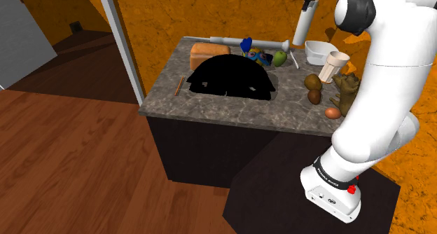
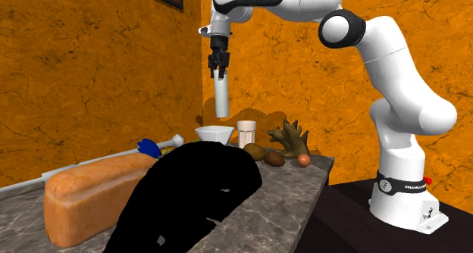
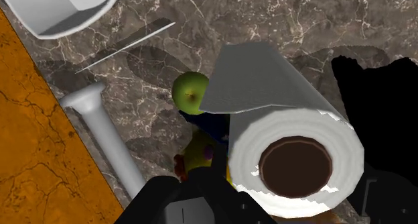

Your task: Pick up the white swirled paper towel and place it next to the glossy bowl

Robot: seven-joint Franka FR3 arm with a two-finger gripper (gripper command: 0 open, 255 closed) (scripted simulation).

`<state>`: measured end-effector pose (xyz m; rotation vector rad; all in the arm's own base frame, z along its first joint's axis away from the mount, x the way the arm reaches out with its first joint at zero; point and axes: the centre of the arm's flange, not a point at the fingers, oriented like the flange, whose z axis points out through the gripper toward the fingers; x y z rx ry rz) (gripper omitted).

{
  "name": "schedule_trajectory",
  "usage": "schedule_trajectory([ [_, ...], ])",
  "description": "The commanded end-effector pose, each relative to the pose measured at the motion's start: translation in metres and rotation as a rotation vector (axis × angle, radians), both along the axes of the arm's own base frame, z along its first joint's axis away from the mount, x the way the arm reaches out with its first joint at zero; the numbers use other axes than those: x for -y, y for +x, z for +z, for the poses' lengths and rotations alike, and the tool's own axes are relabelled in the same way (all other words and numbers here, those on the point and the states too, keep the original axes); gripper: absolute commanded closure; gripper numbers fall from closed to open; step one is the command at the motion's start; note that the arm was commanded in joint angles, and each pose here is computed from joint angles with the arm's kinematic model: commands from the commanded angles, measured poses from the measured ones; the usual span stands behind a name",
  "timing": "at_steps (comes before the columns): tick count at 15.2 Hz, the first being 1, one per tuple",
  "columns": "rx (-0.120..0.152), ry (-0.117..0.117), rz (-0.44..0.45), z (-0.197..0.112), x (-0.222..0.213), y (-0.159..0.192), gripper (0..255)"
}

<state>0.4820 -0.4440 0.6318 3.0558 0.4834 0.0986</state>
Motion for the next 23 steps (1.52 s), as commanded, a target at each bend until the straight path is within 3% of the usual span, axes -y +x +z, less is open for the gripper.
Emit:
schedule_trajectory([
  [1, 0.000, 0.000, 0.001, -0.007, 0.025, -0.009, 255],
  [10, 0.000, 0.000, 0.001, -0.040, 0.125, -0.045, 255],
  [23, 0.000, 0.000, 0.001, -0.108, 0.125, -0.045, 255],
])
